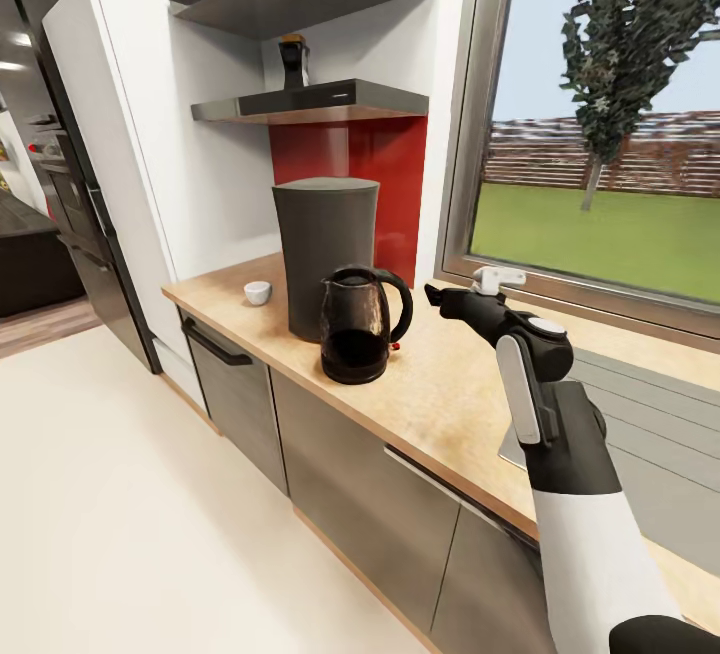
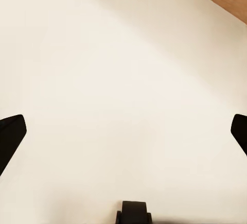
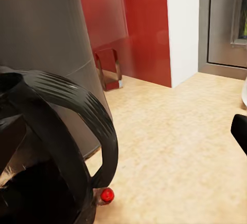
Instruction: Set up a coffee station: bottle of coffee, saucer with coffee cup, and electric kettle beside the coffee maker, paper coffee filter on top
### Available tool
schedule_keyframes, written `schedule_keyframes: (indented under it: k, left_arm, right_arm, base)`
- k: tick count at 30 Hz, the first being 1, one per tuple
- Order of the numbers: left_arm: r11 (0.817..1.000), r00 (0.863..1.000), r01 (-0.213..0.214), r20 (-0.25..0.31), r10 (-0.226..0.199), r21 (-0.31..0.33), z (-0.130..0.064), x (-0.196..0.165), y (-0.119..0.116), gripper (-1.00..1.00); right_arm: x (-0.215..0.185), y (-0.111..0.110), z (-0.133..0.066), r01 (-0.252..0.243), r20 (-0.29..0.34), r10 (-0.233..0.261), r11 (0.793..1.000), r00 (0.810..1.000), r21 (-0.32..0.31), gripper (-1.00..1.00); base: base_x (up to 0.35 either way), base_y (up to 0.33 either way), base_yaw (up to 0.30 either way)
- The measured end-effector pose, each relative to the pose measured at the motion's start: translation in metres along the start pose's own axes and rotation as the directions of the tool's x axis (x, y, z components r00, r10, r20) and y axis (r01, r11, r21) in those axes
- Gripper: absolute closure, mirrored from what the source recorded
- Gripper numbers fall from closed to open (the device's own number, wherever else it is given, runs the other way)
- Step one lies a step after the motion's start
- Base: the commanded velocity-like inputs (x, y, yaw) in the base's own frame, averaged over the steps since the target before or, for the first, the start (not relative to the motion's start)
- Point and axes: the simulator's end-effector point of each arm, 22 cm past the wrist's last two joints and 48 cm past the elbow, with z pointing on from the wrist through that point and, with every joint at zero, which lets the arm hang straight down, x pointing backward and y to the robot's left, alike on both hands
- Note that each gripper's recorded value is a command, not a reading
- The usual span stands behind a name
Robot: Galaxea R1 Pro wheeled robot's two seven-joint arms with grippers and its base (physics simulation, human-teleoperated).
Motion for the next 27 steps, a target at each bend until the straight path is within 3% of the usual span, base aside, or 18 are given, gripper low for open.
schedule_keyframes:
  k: [13,27]
  left_arm:
    - [1.0,1.0,0.001,0.0,-0.001,-0.001,-0.0002,0.0001,0.0007,-1.0]
    - [1.0,1.0,-0.001,0.0,0.001,-0.003,0.0,-0.0001,0.0024,-1.0]
  right_arm:
    - [-0.0008,-0.0018,-0.0006,-0.003,0.002,0.003,1.0,1.0,0.003,-1.0]
    - [-0.0002,-0.0018,-0.0003,-0.004,0.001,0.004,1.0,1.0,0.002,-1.0]
  base:
    - [0.029,0.026,-0.011]
    - [0.033,0.031,-0.25]
